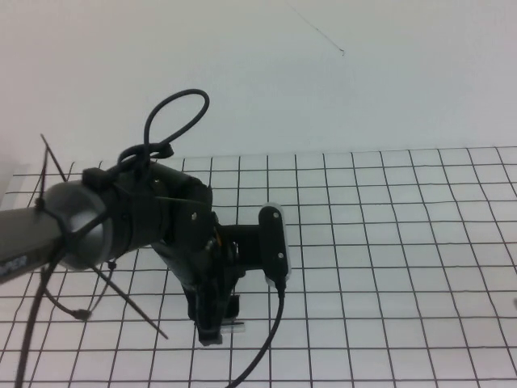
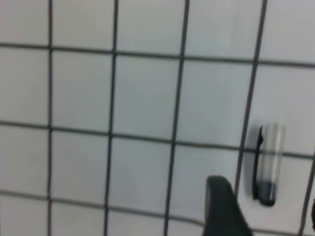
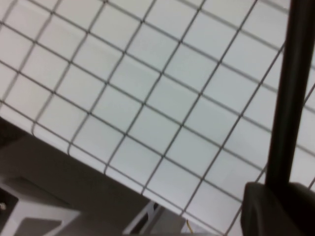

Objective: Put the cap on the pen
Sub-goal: Put the cap on the pen

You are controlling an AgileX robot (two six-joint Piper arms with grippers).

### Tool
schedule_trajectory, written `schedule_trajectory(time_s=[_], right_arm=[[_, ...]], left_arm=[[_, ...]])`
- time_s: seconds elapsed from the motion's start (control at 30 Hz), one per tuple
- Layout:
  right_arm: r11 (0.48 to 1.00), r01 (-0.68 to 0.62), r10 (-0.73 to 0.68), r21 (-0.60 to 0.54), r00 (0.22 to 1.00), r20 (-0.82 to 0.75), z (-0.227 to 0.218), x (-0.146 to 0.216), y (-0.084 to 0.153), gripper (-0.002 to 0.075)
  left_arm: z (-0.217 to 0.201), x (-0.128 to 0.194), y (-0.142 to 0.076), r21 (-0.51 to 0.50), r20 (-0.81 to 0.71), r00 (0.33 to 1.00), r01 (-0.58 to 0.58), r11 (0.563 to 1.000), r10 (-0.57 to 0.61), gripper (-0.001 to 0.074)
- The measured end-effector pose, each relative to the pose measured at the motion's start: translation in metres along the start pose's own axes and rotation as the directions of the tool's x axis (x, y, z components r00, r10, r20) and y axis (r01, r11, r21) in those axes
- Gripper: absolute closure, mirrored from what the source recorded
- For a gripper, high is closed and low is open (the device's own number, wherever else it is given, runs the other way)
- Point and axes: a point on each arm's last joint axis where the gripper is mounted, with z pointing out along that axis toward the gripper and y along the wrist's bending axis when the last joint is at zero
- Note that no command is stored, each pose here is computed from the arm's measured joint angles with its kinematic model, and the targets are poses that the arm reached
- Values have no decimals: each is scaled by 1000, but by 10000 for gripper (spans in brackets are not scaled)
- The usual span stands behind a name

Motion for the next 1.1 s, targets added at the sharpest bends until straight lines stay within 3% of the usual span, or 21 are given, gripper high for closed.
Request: schedule_trajectory(time_s=[0.4, 0.73, 1.1], right_arm=[[1000, -19, 17, -12, 987, -157, 36, 29, 5, 668], [998, -44, 38, -41, 989, -144, 34, 31, 8, 668], [997, -56, 49, -47, 988, -144, 34, 31, 9, 668]], left_arm=[[38, 6, -3, 83, -73, 993, -88, 993, 94, 382], [39, 6, -3, 83, -75, 992, -90, 992, 96, 538], [39, 6, -4, 86, -78, 993, -83, 993, 90, 531]])
